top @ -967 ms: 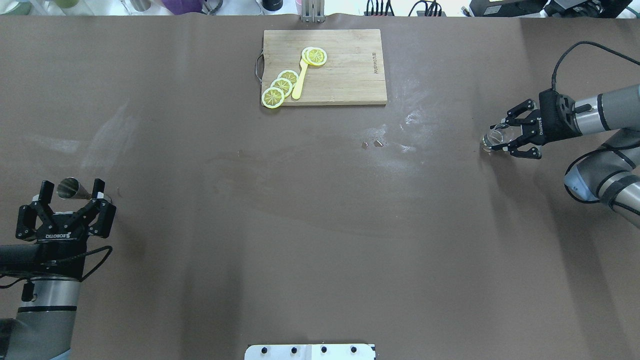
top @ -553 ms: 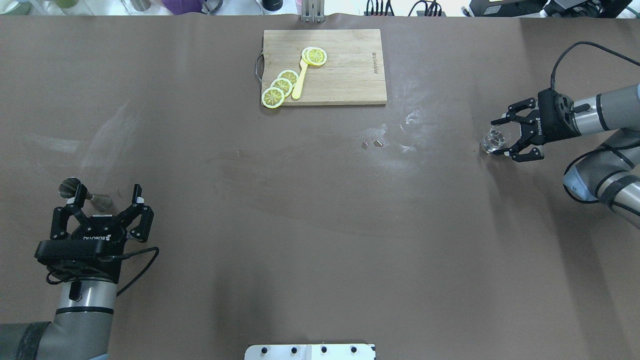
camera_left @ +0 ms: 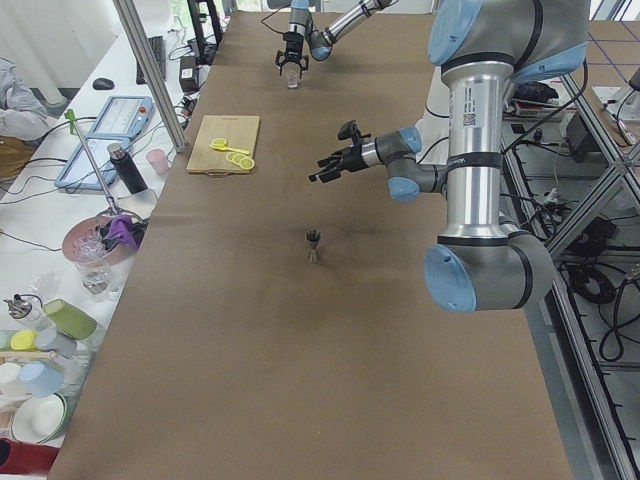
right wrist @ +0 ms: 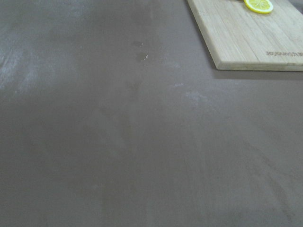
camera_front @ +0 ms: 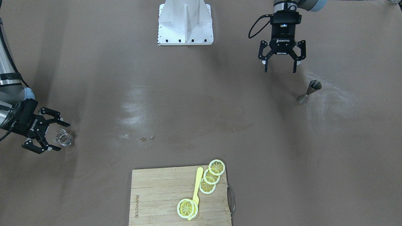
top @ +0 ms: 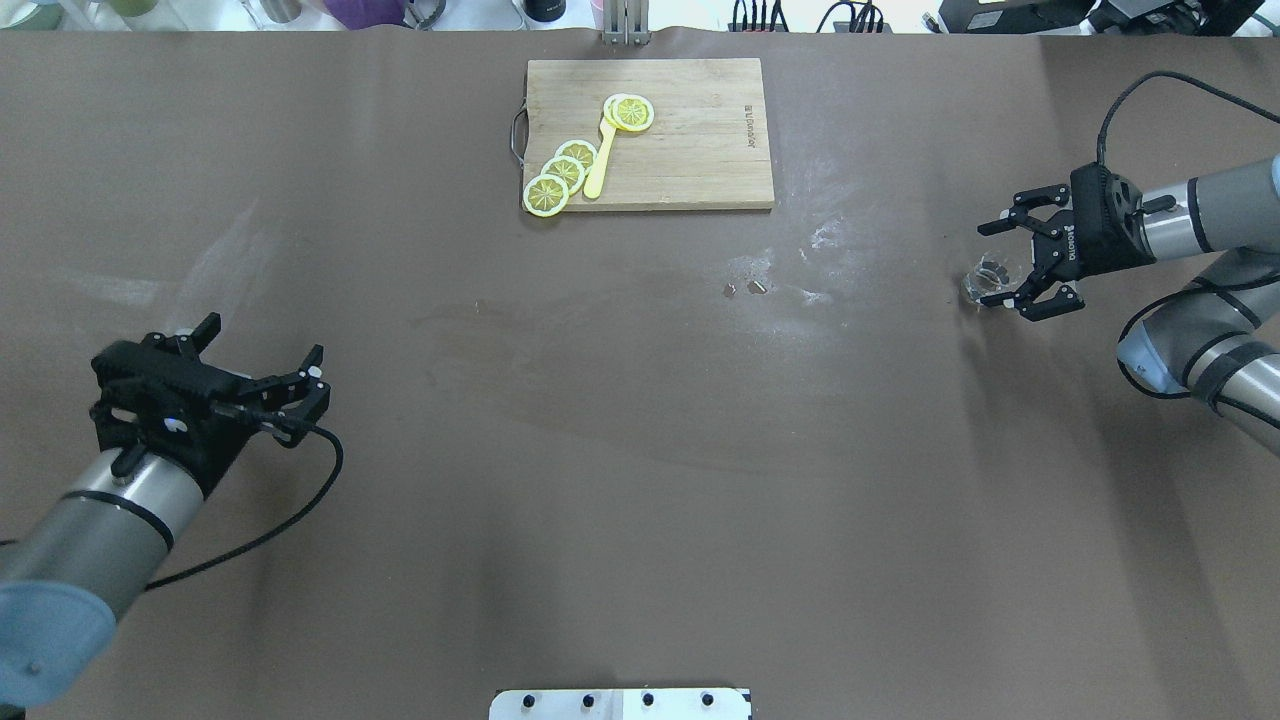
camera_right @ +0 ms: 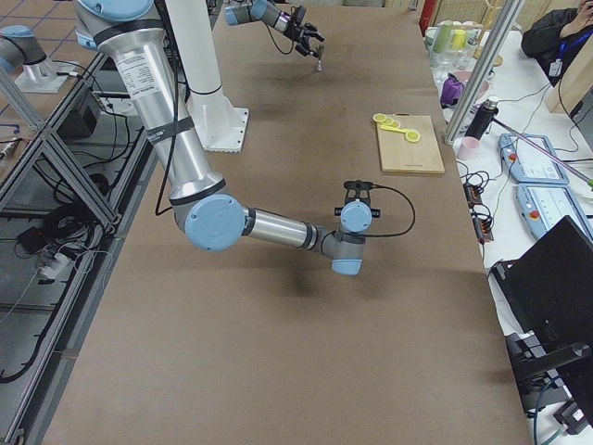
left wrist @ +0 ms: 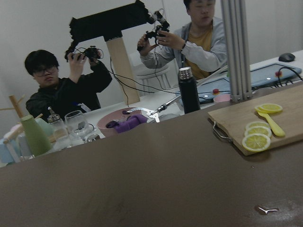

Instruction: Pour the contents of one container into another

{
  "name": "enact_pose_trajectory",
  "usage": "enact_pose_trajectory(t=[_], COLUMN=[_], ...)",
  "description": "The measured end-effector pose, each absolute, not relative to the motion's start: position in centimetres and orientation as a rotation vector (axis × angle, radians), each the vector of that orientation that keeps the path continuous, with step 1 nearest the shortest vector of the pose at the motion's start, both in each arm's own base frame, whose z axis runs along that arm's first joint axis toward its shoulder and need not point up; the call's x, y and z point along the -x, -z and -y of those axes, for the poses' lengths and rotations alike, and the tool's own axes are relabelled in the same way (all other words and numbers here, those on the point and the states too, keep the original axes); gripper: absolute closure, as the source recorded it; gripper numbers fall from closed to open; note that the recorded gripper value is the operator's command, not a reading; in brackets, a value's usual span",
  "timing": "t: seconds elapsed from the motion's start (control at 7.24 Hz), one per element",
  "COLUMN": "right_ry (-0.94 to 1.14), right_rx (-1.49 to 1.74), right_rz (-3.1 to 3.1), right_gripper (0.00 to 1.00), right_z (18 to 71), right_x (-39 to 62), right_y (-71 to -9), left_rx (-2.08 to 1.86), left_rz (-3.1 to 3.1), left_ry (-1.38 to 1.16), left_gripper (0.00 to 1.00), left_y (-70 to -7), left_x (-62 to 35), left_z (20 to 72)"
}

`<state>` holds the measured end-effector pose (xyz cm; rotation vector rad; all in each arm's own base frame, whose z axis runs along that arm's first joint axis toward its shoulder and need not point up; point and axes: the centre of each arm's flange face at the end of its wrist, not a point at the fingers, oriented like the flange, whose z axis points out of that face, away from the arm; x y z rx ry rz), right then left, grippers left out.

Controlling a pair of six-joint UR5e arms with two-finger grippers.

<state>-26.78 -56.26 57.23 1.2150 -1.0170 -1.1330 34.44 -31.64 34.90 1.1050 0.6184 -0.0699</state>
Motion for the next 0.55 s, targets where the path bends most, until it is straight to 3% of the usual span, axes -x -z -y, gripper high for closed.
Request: enact_pose_trajectory(t=[0.55], right_ry=[0.887], right_rx=[-1.238], right_rz=[1.051], right_gripper=[0.00], right_z=[58.9], right_x=[24.8], right_y=[-51.2], left_rx=[-0.734], left_rz=[-0.661], left_ry=[0.102], left_gripper=[0.01], left_y=[-40.3], left_x=[-22.1], left_z=[45.0])
